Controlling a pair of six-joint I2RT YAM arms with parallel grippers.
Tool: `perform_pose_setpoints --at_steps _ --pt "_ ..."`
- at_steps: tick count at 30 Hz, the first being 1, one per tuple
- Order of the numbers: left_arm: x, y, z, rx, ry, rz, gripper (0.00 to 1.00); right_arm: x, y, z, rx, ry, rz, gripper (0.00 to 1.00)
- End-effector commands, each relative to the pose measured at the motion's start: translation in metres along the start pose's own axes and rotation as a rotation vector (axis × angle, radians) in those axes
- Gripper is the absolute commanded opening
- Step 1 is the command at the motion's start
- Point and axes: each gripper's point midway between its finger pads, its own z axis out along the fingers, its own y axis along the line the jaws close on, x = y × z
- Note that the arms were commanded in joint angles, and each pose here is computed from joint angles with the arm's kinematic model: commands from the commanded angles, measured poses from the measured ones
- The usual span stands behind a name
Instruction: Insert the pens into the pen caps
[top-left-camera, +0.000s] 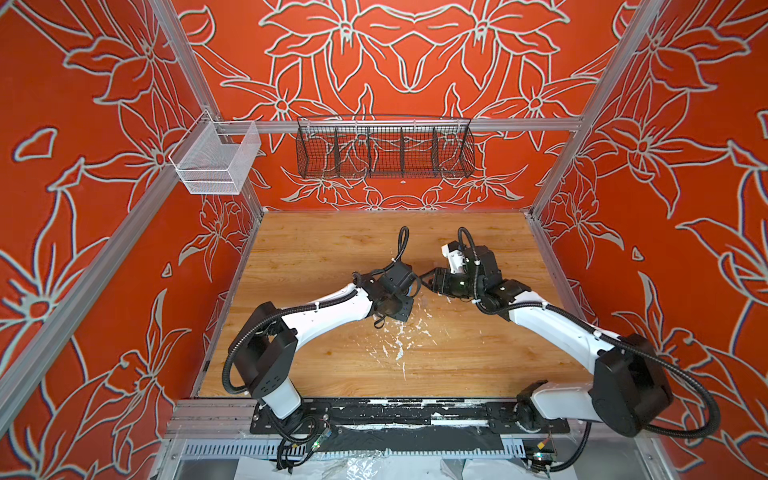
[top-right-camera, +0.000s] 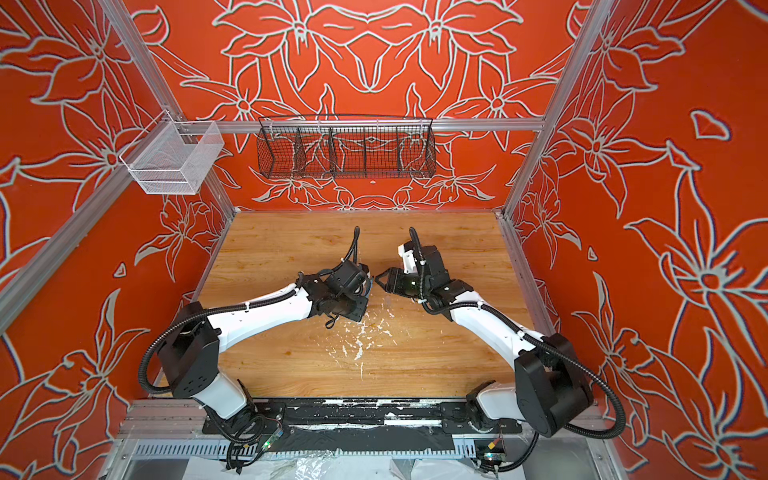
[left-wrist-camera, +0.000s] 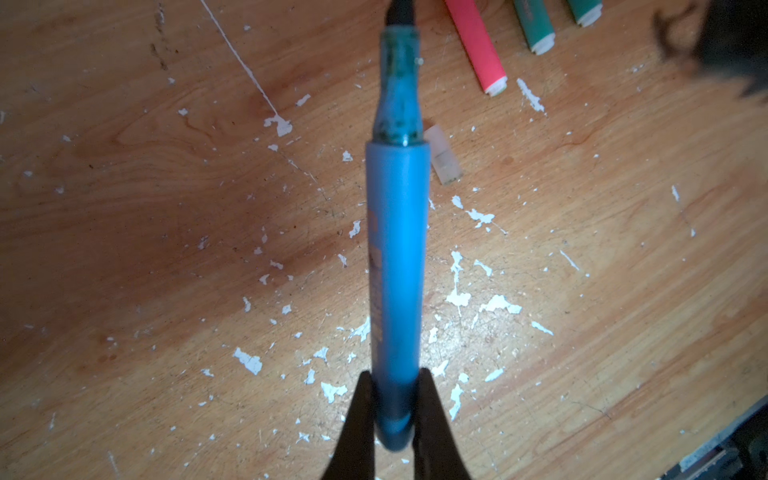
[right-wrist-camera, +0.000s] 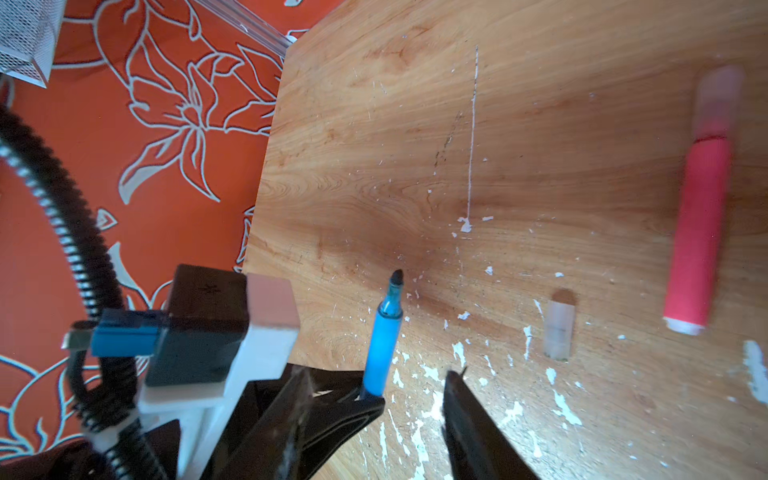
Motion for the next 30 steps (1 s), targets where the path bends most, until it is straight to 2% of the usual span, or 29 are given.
perform_pose_setpoints --at_steps 1,7,15,26,30 --pt "-0.02 -0.007 -0.017 0.038 -0.064 -0.001 0.0 -0.006 0.013 0.005 -0.026 -0.005 0.016 0.54" --pt "-0.025 -0.009 -0.024 0.048 -0.079 -0.004 0.0 -0.003 0.009 0.015 0.0 0.004 0.038 0.52" --pt "-0.028 -0.012 -0.03 0.074 -0.092 -0.01 0.01 0.002 0.013 0.032 -0.023 0.038 0.04 0.43" --pt "-0.026 -0.015 -0.034 0.102 -0.097 -0.007 0.01 -0.001 0.016 0.04 -0.042 0.036 0.045 0.37" --pt "-0.025 -0.015 -0.037 0.107 -0.101 -0.002 0.01 -0.003 0.017 0.041 -0.048 0.029 0.052 0.28"
